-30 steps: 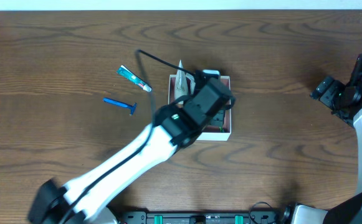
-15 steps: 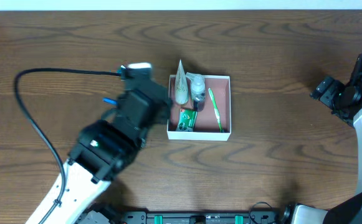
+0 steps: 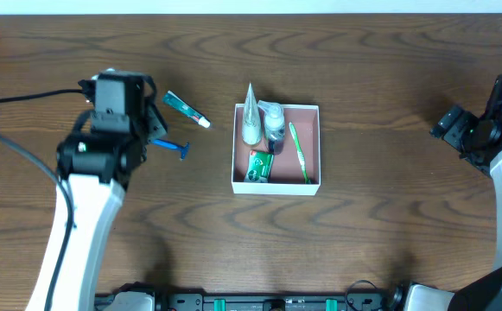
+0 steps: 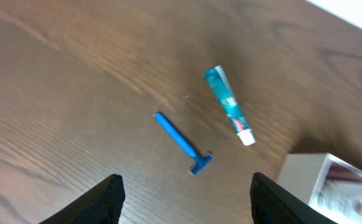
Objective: Pack container
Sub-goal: 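Move the left gripper to the blue razor and grasp it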
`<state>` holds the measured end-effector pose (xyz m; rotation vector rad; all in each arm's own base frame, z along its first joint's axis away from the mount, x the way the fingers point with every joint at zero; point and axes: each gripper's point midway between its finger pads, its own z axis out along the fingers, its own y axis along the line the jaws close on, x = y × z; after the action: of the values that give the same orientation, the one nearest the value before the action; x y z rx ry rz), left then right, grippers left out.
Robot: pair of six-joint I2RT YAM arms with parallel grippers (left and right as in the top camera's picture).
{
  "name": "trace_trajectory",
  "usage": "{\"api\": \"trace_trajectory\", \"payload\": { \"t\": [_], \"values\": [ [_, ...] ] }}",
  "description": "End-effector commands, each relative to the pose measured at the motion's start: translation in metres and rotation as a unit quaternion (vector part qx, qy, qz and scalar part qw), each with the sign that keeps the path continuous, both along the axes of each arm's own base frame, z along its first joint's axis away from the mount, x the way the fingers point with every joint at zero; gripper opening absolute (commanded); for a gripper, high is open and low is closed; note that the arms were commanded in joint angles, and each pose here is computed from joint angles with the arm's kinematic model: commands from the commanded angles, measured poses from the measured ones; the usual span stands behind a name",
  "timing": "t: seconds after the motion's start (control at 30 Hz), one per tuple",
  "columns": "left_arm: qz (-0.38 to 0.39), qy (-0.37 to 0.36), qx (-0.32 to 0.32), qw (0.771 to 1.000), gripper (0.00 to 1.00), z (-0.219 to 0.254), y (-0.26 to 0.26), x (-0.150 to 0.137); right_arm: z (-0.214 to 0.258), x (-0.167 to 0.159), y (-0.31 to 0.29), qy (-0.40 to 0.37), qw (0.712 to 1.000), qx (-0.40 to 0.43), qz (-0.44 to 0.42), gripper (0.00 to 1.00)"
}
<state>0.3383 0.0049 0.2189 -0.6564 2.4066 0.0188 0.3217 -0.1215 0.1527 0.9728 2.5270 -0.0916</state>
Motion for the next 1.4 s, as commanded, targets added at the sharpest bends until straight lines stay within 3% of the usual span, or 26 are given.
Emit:
{"api": "trace_trajectory", "payload": {
  "t": [0.0, 0.3, 0.6, 1.37],
  "values": [
    [-0.014, 0.035, -0.042, 0.998, 0.66, -0.024, -0.003, 0.013, 0.006, 0.001, -0.004, -0.007, 1.0, -0.005, -0.004, 0.99],
    [-0.015, 0.116, -0.094, 0.989, 0.66, -0.105, -0.017, 0.045, 0.006, 0.001, -0.004, -0.007, 1.0, -0.005, -0.004, 0.99],
    [0.037, 0.187, -0.112, 0.975, 0.65, -0.163, -0.017, 0.042, 0.006, 0.001, -0.004, -0.007, 1.0, -0.005, -0.004, 0.99],
    [0.069, 0.262, -0.115, 0.956, 0.58, -0.22, -0.016, 0.028, 0.006, 0.001, -0.004, -0.007, 1.0, -0.005, -0.004, 0.99]
  ]
}}
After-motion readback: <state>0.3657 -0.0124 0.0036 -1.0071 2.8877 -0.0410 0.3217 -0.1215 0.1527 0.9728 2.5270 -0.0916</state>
